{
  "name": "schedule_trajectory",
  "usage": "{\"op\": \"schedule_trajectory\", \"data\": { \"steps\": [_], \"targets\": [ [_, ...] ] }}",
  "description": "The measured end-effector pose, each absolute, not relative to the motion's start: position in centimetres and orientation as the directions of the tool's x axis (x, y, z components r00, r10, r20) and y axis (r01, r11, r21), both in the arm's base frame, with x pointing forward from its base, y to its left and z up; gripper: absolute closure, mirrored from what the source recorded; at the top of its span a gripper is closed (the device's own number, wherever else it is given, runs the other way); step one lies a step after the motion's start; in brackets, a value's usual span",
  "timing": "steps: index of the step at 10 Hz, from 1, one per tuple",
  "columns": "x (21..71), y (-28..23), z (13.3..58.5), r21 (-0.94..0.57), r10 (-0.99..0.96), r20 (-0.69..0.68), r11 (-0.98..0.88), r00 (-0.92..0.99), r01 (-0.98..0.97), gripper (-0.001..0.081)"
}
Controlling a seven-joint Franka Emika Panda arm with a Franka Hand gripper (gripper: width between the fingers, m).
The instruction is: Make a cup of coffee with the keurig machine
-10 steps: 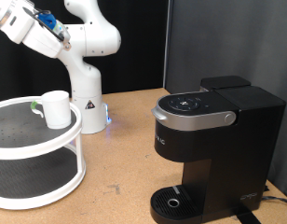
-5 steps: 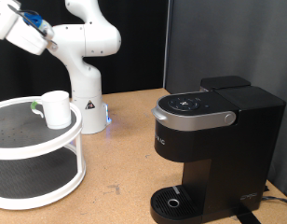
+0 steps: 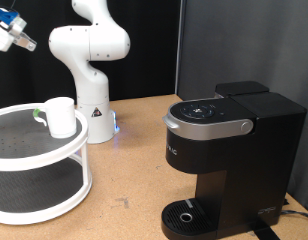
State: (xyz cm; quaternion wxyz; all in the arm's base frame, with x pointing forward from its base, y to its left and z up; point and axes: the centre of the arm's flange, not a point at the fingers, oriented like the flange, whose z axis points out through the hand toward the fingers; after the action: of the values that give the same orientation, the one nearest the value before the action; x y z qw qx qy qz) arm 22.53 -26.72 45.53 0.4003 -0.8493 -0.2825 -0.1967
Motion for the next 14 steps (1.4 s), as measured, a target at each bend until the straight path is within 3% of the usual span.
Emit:
{"op": "schedule_trajectory", "data": {
  "steps": [7,14],
  "targets": [
    [23.1,-28.7,45.1,-0.535,0.284,0.592,-0.561,0.754,0.632,0.0806],
    [24.8,-28.7,39.6,-0.531,0.31,0.546,-0.59,0.779,0.607,0.0806]
  ]
}}
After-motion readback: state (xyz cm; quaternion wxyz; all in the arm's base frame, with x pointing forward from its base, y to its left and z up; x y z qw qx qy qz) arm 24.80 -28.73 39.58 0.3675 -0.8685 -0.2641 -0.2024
